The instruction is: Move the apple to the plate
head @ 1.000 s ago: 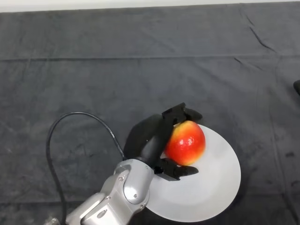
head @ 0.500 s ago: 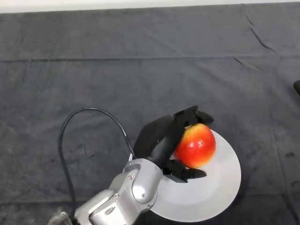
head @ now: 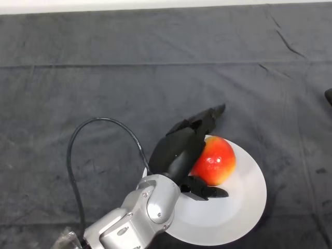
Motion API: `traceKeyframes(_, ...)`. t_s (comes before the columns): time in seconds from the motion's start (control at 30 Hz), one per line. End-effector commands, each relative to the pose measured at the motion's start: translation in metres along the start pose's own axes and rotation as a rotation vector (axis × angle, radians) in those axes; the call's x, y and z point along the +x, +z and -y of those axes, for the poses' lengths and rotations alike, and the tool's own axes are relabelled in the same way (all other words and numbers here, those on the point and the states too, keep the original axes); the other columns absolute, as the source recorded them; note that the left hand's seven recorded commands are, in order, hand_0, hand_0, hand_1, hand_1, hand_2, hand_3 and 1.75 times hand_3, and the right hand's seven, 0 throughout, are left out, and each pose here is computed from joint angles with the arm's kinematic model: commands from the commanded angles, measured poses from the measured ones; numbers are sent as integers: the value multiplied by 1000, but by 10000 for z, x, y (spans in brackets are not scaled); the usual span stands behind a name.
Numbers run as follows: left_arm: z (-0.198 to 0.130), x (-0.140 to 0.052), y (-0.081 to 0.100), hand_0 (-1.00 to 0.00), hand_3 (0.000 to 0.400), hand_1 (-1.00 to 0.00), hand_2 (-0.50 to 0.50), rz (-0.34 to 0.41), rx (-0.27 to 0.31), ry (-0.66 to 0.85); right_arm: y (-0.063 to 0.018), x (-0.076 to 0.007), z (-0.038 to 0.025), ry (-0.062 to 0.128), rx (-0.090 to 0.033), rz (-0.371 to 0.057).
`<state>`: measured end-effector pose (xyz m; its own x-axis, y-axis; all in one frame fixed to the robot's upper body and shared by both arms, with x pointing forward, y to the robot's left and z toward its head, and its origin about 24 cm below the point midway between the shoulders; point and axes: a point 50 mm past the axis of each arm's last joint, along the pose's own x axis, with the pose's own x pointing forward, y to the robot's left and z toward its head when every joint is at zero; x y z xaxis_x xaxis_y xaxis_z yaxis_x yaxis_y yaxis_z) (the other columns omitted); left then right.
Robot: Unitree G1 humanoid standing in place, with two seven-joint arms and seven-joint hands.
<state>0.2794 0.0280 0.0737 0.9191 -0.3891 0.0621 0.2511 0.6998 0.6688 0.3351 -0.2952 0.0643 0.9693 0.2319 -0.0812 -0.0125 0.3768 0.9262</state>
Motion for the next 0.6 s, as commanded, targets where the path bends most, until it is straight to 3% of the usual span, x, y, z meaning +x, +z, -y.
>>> traceKeyframes(0.03,24,-19,-181,0,0,0,0,-71,59,-43,120,-50,-21,-2,-17,32)
traceKeyframes(0.6,-235,-20,-115,0,0,0,0,-9,26,137,119,-50,-21,-2,-17,32)
